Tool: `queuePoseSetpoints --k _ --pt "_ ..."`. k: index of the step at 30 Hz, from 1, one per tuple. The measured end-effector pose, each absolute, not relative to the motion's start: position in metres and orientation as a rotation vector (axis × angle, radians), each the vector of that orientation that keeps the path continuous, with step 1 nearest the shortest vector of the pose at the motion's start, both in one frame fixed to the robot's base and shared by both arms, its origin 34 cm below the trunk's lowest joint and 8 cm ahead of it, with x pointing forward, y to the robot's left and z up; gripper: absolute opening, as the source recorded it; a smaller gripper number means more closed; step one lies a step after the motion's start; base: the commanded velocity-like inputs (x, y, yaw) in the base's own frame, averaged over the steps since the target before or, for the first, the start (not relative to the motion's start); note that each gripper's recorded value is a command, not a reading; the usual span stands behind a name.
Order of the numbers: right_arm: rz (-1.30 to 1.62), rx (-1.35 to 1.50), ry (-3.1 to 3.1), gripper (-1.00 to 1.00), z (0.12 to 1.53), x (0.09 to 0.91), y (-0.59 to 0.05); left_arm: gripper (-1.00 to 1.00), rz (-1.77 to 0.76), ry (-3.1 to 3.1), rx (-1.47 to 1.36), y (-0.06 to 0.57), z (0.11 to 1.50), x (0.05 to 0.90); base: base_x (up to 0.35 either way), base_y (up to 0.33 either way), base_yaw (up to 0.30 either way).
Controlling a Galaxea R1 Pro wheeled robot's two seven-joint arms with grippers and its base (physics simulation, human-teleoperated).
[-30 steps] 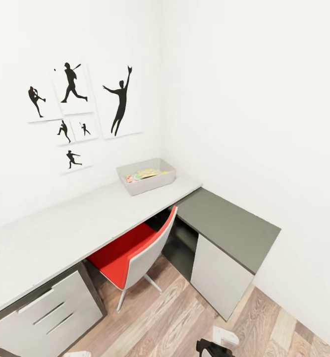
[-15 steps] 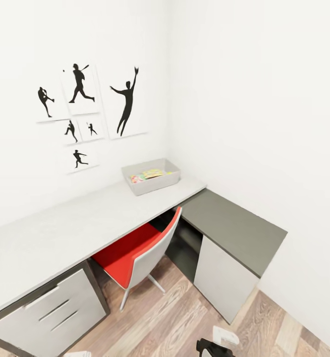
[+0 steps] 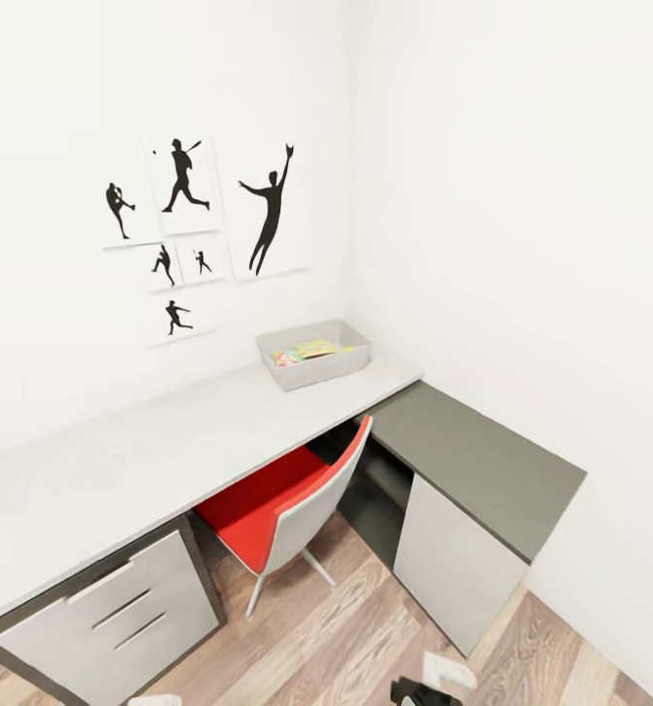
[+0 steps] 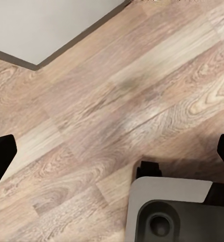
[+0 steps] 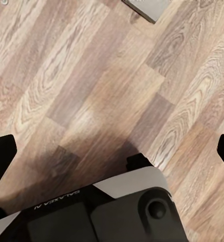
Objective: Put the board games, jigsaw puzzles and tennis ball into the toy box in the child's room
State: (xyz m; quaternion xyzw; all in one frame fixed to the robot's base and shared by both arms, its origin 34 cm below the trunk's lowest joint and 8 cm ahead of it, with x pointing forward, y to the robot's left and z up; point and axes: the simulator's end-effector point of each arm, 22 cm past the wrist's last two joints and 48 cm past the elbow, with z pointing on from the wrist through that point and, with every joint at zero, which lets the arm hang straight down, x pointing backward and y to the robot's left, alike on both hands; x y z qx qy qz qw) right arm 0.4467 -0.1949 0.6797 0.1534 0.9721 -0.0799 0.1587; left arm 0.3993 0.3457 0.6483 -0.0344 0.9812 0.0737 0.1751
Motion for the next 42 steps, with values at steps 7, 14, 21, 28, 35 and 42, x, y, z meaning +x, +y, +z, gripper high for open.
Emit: queuePoseSetpoints --k 7,14,21,28,35,42 --pt "-0.227 0.439 2.768 1.00 0.683 0.450 -0.195 1.00 0.206 2.770 -0.098 0.345 0.651 0.403 0.000 0.000 0.092" --pt "-0.225 0.439 2.758 1.00 0.687 0.453 -0.196 1.00 0.206 2.758 -0.099 0.346 0.655 0.407 0.000 0.000 0.091" --pt "-0.216 0.439 2.748 1.00 0.690 0.457 -0.195 1.00 0.204 2.749 -0.100 0.345 0.658 0.410 0.000 0.000 0.091" --pt "-0.198 0.436 2.737 1.00 0.694 0.461 -0.193 1.00 0.202 2.738 -0.100 0.345 0.661 0.414 0.000 0.000 0.051" --pt "-0.192 0.435 2.727 1.00 0.698 0.464 -0.192 1.00 0.203 2.726 -0.101 0.346 0.664 0.417 -0.025 0.014 0.004" --pt "-0.188 0.434 2.716 1.00 0.702 0.468 -0.192 1.00 0.199 2.716 -0.102 0.345 0.668 0.421 -0.034 0.023 0.000"
